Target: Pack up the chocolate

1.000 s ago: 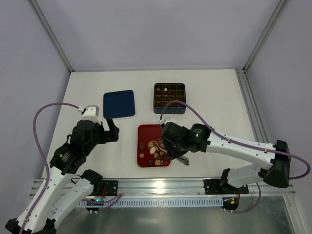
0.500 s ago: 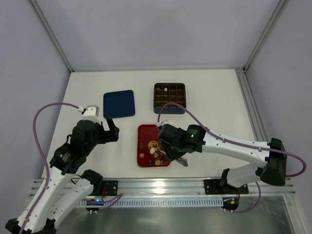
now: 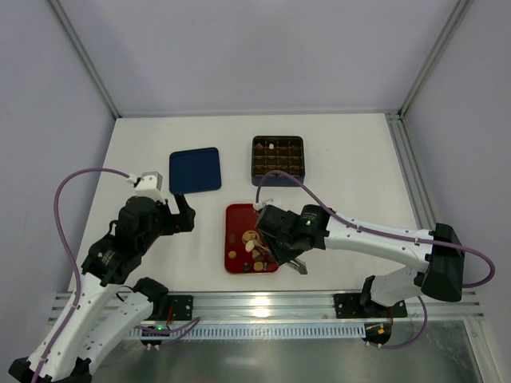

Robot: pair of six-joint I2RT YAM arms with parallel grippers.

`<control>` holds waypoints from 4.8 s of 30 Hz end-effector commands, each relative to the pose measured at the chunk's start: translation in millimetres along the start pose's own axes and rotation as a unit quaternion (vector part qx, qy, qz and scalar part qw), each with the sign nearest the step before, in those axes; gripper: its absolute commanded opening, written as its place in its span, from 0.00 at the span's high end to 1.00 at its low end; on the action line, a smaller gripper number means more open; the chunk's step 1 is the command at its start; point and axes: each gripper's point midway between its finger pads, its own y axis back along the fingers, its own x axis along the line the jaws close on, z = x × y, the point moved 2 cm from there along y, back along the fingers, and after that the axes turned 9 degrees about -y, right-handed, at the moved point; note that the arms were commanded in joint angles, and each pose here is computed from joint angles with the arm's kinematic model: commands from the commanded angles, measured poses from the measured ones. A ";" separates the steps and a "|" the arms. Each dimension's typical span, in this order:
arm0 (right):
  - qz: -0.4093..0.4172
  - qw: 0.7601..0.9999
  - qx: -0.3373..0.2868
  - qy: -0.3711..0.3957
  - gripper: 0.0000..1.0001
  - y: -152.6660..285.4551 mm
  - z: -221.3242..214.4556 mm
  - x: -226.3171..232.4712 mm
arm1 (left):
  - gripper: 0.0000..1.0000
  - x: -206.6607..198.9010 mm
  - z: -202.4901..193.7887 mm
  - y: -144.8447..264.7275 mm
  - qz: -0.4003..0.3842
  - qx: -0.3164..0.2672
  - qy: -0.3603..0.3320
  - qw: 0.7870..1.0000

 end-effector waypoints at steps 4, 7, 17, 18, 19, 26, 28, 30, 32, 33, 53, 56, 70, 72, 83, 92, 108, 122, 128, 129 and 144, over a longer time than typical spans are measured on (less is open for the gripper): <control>-0.004 1.000 -0.009 0.008 0.58 0.7 3.9 0.9 | 0.00 -1.8 5.2 0.3 -0.004 -0.015 0.006 1.000; -0.003 1.000 -0.009 0.008 0.58 0.5 4.8 2.1 | 0.00 -1.8 5.4 0.6 -0.004 -0.016 0.006 1.000; -0.005 1.000 -0.011 0.011 0.60 -0.6 7.4 3.6 | 0.00 -1.3 4.9 0.9 -0.003 -0.016 0.005 1.000; -0.004 1.000 -0.013 0.010 0.60 0.7 8.9 4.4 | 0.00 -1.5 5.8 1.1 -0.004 -0.017 0.006 1.000; -0.004 1.000 -0.013 0.011 0.61 1.1 8.7 4.1 | 0.00 -1.4 5.9 1.4 -0.004 -0.018 0.006 1.000; -0.007 1.000 -0.017 0.014 0.62 1.4 11.3 3.9 | 0.00 -1.0 6.1 1.4 -0.002 -0.018 0.006 1.000; -0.010 1.000 -0.018 0.016 0.62 1.5 12.5 3.9 | 0.00 -1.1 6.0 2.0 -0.003 -0.019 0.006 1.000; -0.011 1.000 -0.021 0.015 0.62 1.8 14.7 3.5 | 0.00 -1.2 6.3 2.0 -0.004 -0.020 0.006 1.000; -0.012 1.000 -0.024 0.013 0.62 2.6 16.6 3.0 | 0.00 -1.1 5.8 1.7 -0.003 -0.018 0.006 1.000; -0.012 1.000 -0.025 0.012 0.62 2.8 17.9 2.2 | 0.00 -1.1 5.8 1.7 -0.003 -0.018 0.006 1.000; 0.021 0.999 -0.043 -0.017 0.70 12.3 37.6 -1.3 | 0.01 -0.6 6.1 2.0 -0.002 -0.019 0.006 1.000; 0.027 0.998 -0.052 -0.023 0.71 18.1 41.4 -3.2 | 0.00 -0.8 5.6 1.7 -0.002 -0.018 0.006 1.000; 0.044 0.992 -0.105 -0.058 0.71 47.3 73.2 -21.4 | 0.00 -0.6 6.0 1.7 -0.002 -0.019 0.006 1.000; 0.045 0.991 -0.113 -0.062 0.71 50.5 80.4 -24.7 | 0.00 -0.9 5.9 1.7 -0.002 -0.018 0.005 1.000; 0.048 0.968 -0.213 -0.123 0.72 70.5 185.8 -55.2 | 0.00 -0.9 5.1 0.9 -0.002 -0.015 0.006 1.000; 0.028 0.965 -0.212 -0.153 0.74 31.1 261.4 -74.5 | 0.00 -0.8 5.6 1.1 -0.001 -0.017 0.005 1.000; -0.028 0.969 -0.186 -0.161 0.75 -15.2 290.9 -86.9 | 0.00 -0.9 5.0 -0.1 0.000 -0.014 0.004 1.000; -0.042 0.974 -0.155 -0.158 0.75 -45.1 279.5 -91.8 | 0.00 -0.9 4.3 0.1 0.000 -0.013 0.005 1.000; -0.045 0.975 -0.151 -0.158 0.74 -48.9 277.5 -93.4 | 0.00 -1.1 3.9 -0.5 0.000 -0.011 0.003 1.000; -0.045 0.975 -0.151 -0.158 0.73 -48.8 277.6 -93.6 | 0.00 -1.3 4.3 -0.5 0.000 -0.012 0.004 1.000; -0.042 0.976 -0.147 -0.156 0.68 -50.5 276.1 -91.9 | 0.00 -1.1 4.1 -0.8 0.001 -0.012 0.003 1.000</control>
